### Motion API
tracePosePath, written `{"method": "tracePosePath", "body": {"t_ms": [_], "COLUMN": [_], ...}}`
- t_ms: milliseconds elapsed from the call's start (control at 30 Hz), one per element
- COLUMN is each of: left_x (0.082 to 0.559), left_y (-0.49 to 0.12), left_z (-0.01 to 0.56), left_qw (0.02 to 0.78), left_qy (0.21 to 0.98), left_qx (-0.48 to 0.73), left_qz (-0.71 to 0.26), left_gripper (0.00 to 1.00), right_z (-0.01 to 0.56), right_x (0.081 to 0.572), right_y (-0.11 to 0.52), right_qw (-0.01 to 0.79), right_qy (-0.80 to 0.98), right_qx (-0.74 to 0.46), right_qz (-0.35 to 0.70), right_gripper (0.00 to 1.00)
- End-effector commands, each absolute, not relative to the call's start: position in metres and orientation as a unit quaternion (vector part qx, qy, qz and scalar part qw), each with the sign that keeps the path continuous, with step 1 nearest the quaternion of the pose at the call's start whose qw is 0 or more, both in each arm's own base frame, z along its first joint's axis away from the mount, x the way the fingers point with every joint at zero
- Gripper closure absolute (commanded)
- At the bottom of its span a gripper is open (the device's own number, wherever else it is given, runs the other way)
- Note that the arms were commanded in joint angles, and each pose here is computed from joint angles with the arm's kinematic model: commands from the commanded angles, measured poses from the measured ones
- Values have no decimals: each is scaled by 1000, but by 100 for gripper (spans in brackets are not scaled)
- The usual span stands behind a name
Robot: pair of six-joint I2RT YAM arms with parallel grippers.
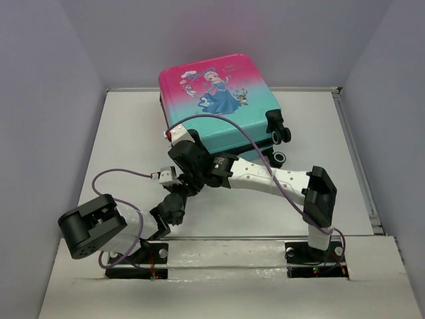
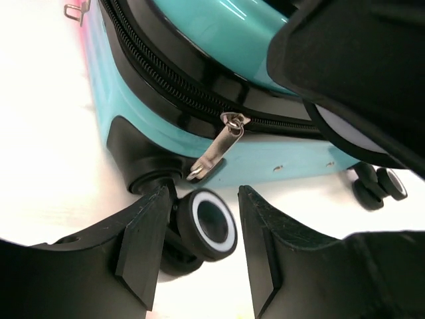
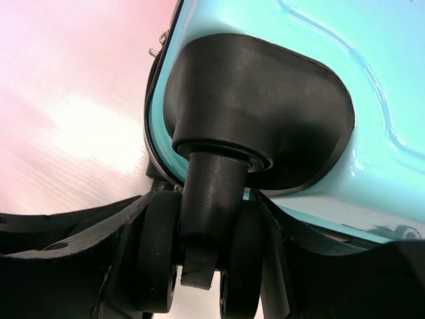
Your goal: Pack the luggage
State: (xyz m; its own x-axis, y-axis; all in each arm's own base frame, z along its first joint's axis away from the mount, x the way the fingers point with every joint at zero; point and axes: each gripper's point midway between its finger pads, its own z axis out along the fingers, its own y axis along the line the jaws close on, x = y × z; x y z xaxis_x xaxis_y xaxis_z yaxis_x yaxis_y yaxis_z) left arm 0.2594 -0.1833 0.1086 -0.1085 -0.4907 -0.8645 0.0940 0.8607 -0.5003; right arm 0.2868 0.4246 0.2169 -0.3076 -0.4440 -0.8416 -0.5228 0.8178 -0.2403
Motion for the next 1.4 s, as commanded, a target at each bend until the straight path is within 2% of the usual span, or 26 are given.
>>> {"method": "tracePosePath", "body": {"t_ms": [0,300,533,700,967,1167,1367], "left_x": [261,275,287,291,302,296,295], "left_y": [-175,-177,-188,-199,-190,-192,-179], "left_z": [125,136,152,170,185,195,221], "left_qw": [665,676,690,699,719,718,733], "left_qy": [676,664,645,625,605,581,541], "left_qx": [-184,-180,-171,-163,-189,-195,-230], "left_qz": [-260,-264,-282,-305,-284,-331,-342], "left_gripper": [43,42,42,41,42,42,48], "right_z": [317,303,305,298,290,279,268], "right_x": [293,301,302,300,292,289,284], "right_y": [441,434,435,441,448,451,457], "right_qw": [632,643,648,644,635,624,613], "right_qy": [711,683,671,680,692,699,708], "right_qx": [-292,-346,-358,-350,-341,-347,-343], "right_qz": [95,-8,-37,-13,30,43,68], "right_gripper": [93,93,93,93,93,93,93]}}
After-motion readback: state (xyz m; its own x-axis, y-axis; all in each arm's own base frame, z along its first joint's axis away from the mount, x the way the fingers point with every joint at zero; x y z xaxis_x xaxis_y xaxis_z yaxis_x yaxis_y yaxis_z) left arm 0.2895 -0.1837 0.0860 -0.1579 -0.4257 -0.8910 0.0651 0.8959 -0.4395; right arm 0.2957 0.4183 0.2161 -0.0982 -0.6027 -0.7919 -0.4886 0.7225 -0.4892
